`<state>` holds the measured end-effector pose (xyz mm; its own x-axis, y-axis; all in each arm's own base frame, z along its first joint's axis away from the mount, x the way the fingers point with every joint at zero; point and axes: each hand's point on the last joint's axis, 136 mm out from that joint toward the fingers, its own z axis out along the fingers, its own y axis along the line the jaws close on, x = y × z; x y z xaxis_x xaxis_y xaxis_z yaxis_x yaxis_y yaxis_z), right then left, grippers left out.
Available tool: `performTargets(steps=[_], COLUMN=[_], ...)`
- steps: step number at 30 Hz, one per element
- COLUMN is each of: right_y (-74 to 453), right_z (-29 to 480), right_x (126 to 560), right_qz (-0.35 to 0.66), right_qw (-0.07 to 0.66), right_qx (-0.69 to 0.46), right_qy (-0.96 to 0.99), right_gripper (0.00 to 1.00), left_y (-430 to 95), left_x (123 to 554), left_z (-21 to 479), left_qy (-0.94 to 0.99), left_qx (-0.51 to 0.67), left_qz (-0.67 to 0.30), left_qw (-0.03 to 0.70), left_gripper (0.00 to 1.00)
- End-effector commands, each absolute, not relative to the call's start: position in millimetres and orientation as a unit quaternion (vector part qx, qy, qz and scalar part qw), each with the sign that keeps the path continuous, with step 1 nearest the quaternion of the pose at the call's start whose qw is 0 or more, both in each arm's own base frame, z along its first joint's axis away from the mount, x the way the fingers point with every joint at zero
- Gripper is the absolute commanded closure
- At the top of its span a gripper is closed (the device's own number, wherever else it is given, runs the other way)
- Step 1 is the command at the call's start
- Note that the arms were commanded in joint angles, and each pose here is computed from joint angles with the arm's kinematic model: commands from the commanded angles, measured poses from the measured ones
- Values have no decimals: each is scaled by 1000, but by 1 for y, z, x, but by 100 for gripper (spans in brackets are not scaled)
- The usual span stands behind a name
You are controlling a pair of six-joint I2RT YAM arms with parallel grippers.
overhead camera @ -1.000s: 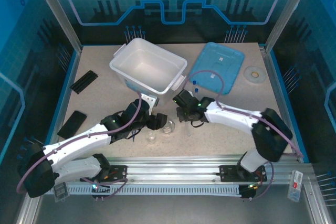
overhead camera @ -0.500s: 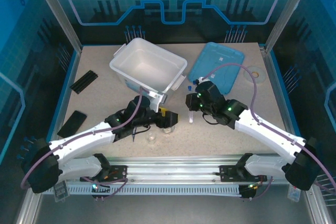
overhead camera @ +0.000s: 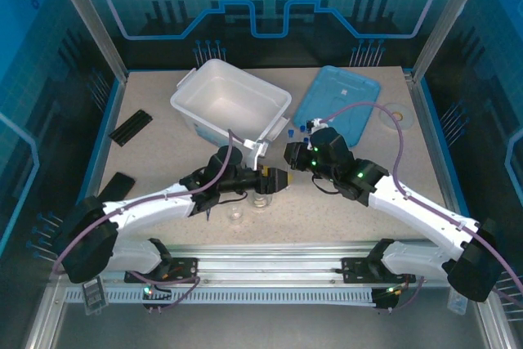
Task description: Organize the chemistry lab equipment
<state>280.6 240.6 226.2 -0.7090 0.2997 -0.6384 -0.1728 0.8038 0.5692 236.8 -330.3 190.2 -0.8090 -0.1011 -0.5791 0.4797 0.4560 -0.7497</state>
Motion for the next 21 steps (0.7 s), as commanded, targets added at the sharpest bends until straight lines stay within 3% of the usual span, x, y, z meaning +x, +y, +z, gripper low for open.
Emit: performTargets(steps=[1, 13, 21], right_y=[241, 238, 236], right_z=[240, 244, 234], right_x=[285, 288, 288], right_qz=[337, 336, 329], right_qw=[394, 406, 402], right_qx=[55, 66, 71], right_qy=[853, 847, 852], right_gripper=[78, 78, 78], left_y=[-340, -344, -344], left_x=[245, 245, 244], left_z=[211, 216, 215], left_qy=[783, 779, 779], left_qx=[120, 127, 128], left_qz=[-533, -538, -539], left_qw=[295, 296, 294], left_gripper=[37, 57, 65])
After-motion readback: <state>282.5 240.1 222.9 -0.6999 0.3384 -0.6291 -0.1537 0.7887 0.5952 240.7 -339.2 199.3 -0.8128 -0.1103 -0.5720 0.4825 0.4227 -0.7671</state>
